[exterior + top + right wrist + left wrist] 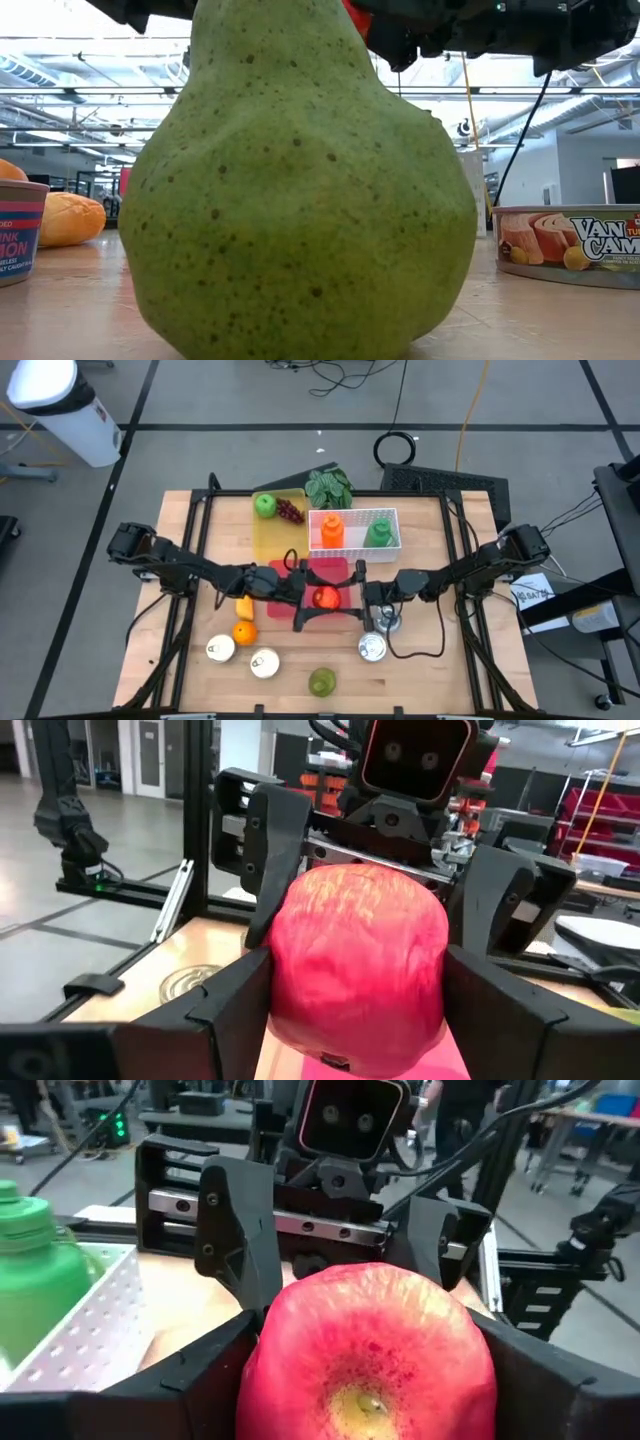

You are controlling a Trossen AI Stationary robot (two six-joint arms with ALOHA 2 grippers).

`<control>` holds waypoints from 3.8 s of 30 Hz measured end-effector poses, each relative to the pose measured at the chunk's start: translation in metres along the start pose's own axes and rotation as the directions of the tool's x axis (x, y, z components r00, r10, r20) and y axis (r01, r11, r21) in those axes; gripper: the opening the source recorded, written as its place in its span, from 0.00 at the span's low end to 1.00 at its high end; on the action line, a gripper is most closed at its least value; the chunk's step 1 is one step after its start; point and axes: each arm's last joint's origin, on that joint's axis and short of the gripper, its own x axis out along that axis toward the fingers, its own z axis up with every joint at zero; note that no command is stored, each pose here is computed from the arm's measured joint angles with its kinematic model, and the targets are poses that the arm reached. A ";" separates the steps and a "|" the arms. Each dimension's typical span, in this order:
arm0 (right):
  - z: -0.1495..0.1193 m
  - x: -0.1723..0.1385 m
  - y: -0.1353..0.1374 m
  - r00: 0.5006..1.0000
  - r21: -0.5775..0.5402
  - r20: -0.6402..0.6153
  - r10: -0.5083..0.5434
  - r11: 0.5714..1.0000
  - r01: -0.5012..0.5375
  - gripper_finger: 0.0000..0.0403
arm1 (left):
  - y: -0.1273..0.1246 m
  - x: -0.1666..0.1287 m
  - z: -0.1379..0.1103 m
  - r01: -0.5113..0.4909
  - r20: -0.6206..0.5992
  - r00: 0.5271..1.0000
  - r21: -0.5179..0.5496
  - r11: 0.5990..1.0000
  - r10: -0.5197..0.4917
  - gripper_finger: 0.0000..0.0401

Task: Pick & Place Food Item
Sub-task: Put the red apple in the yellow bin, then adjust the yellow bin

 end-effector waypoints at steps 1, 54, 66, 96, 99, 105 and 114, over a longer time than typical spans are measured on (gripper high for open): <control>0.001 0.001 0.000 1.000 -0.002 0.003 0.001 1.000 -0.001 0.62 | 0.000 -0.005 0.004 -0.019 -0.024 1.000 0.004 1.000 0.019 0.77; 0.004 -0.005 0.002 0.999 0.011 -0.022 0.025 1.000 -0.024 0.62 | 0.250 -0.106 -0.074 -0.905 -0.726 0.385 -0.177 0.387 0.570 0.81; 0.003 -0.005 0.002 0.999 0.011 -0.028 0.026 1.000 -0.026 0.62 | 0.247 -0.108 -0.074 -0.907 -0.746 0.369 -0.158 0.390 0.554 0.82; 0.001 -0.005 0.002 0.998 0.007 -0.052 0.028 1.000 -0.028 0.62 | 0.252 -0.116 -0.077 -0.921 -0.768 0.334 -0.140 0.365 0.547 0.95; 0.001 -0.005 0.002 0.998 0.004 -0.052 0.028 1.000 -0.028 0.62 | 0.252 -0.116 -0.076 -0.919 -0.767 0.333 -0.135 0.369 0.549 0.98; 0.001 -0.005 0.002 0.998 0.004 -0.052 0.029 1.000 -0.028 0.62 | 0.252 -0.116 -0.076 -0.917 -0.766 0.332 -0.127 0.377 0.550 0.97; 0.000 -0.005 0.002 0.998 0.004 -0.054 0.029 1.000 -0.029 0.62 | 0.248 -0.122 -0.055 -0.911 -0.727 0.363 -0.144 0.388 0.583 0.94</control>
